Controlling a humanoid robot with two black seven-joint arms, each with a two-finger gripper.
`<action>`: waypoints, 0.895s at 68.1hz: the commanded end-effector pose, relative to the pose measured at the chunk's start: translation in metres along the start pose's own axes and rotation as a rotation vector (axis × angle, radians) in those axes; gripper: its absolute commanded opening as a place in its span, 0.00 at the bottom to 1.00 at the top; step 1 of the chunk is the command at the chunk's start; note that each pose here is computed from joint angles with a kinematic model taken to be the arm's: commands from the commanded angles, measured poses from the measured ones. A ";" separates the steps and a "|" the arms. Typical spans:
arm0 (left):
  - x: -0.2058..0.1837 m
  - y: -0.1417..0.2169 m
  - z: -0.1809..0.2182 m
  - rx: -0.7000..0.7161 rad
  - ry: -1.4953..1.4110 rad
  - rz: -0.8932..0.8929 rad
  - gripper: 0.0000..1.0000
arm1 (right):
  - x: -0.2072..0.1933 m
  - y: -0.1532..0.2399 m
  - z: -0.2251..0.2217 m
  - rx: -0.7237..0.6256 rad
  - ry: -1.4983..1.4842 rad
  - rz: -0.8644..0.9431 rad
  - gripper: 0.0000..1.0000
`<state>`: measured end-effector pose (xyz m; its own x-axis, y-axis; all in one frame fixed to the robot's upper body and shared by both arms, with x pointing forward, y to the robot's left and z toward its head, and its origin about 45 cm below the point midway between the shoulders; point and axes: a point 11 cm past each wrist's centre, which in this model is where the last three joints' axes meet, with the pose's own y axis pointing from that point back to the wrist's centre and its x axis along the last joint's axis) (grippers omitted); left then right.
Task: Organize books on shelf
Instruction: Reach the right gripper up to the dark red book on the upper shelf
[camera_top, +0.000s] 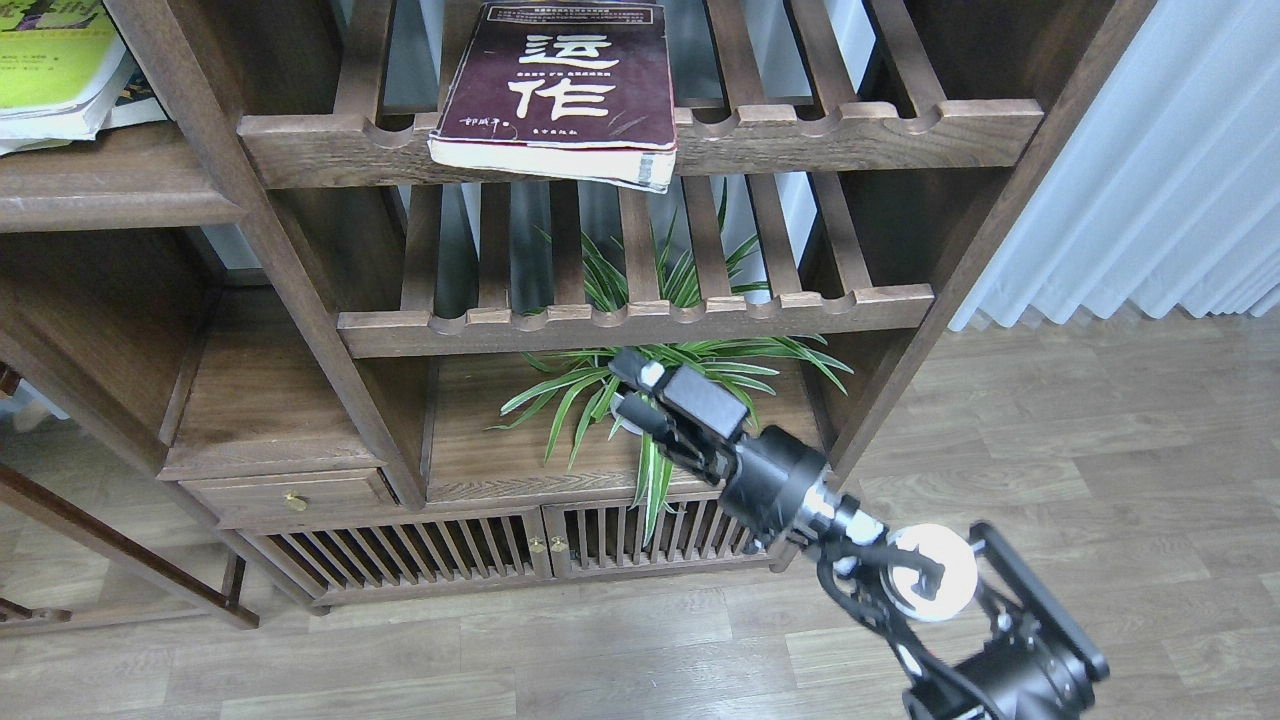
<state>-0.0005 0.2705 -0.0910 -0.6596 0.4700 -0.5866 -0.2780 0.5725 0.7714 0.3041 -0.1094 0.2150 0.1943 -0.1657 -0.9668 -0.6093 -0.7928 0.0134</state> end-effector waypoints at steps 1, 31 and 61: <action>0.002 0.001 0.000 -0.002 0.001 0.004 1.00 | -0.025 -0.019 -0.019 -0.008 0.064 0.008 0.98; 0.003 0.002 -0.001 -0.002 0.005 0.007 1.00 | -0.078 -0.056 -0.045 0.000 0.173 0.032 0.97; 0.003 0.002 -0.001 -0.003 0.006 0.006 1.00 | -0.085 -0.067 -0.075 0.086 0.198 0.130 0.97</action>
<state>-0.0039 0.2725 -0.0912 -0.6657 0.4692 -0.5802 -0.2763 0.5673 0.7758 0.3752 -0.0809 0.3147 0.2689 -0.3542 -0.8957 -0.6671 -0.7392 0.0921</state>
